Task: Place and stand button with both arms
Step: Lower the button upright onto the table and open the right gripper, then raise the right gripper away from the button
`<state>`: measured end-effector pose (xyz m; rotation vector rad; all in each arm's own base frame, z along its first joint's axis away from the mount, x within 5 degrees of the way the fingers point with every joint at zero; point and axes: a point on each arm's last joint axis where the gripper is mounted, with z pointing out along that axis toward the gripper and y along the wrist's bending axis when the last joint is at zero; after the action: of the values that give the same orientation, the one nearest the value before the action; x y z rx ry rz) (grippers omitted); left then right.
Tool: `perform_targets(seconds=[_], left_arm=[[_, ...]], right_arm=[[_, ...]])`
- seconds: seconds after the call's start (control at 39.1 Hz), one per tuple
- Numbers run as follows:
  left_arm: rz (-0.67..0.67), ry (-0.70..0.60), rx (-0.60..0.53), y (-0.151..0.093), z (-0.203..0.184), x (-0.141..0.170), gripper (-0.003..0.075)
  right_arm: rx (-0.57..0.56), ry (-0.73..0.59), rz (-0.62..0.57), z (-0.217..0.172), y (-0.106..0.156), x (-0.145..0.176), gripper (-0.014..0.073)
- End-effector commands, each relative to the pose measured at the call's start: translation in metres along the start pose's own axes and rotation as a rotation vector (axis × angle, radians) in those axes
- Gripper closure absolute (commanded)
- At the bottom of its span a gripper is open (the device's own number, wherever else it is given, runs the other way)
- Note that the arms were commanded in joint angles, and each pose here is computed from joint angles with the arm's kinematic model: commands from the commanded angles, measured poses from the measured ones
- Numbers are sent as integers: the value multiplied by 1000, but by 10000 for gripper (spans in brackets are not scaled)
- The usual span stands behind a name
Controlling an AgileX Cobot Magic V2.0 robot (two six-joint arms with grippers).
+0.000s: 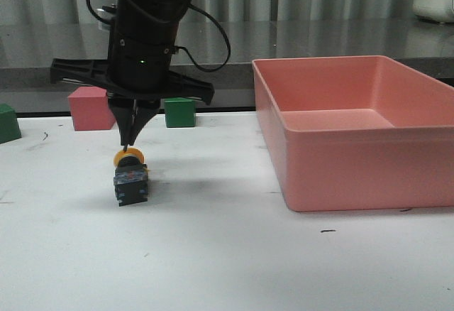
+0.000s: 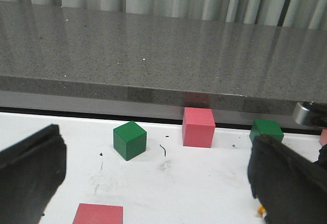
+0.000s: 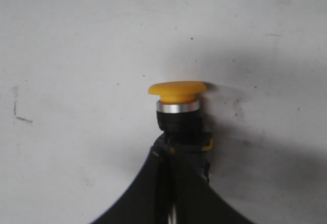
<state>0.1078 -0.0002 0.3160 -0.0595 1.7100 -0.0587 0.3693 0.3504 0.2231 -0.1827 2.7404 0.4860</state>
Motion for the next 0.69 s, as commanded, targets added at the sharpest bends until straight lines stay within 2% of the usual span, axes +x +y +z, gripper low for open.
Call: perform_targets(seconds=[0.0,0.2,0.49,0.66], left_arm=[[-3,-105,0,-1,-2,-18,29],[-3,-105,0,-1,-2,-18,29],[-3,-105,0,-1,-2,-18,29],[-3,-100,0,-1,-2,-18,29]], right_arm=[[-68,-120,-23,-57,9,-17,655],[-10,-93,-111,-95,-4,-19,655],[116,-9,-185,-161,-67,-34,655],[142,-36,-172,-189,-98,-38,655]])
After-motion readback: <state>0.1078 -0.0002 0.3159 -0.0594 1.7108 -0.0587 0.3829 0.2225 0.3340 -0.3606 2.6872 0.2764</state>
